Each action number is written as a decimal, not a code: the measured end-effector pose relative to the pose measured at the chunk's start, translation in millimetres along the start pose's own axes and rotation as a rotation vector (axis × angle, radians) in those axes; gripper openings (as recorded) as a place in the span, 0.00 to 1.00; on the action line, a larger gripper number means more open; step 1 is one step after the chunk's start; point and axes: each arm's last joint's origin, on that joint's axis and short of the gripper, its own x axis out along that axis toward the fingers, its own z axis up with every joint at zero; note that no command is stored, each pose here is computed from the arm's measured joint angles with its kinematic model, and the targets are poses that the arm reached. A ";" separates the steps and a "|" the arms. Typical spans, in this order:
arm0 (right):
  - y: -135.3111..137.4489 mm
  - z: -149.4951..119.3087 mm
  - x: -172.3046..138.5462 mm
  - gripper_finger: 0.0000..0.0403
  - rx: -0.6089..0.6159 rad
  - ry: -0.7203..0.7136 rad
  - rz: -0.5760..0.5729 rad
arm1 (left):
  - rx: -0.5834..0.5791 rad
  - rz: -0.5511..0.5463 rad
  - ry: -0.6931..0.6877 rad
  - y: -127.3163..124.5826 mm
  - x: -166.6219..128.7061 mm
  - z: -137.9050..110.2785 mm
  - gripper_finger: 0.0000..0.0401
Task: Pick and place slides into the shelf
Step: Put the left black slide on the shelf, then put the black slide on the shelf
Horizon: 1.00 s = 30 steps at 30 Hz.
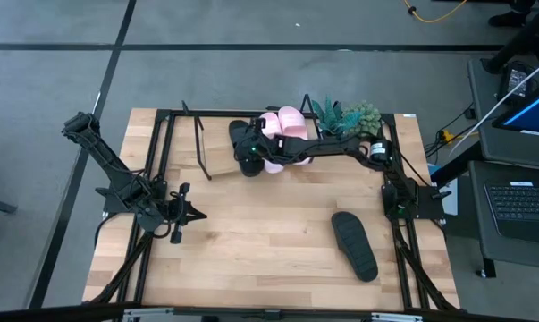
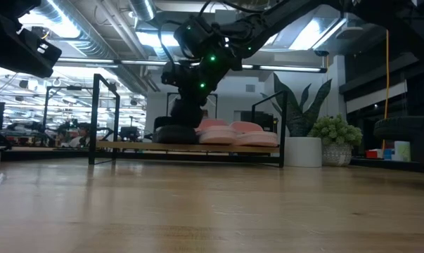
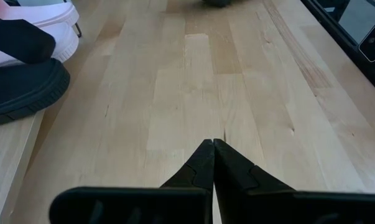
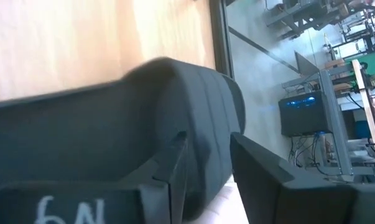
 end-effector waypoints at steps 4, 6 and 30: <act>6.8 4.8 -4.3 0.30 -0.011 -0.014 0.011 | 0.000 0.000 0.000 0.0 0.0 0.0 0.00; 10.7 7.5 -6.9 0.30 -0.018 -0.022 0.017 | 0.000 0.000 0.000 0.0 0.0 0.0 0.00; -35.7 90.2 -150.3 0.02 0.046 0.143 0.063 | -0.007 0.002 0.004 0.2 0.0 -0.4 0.00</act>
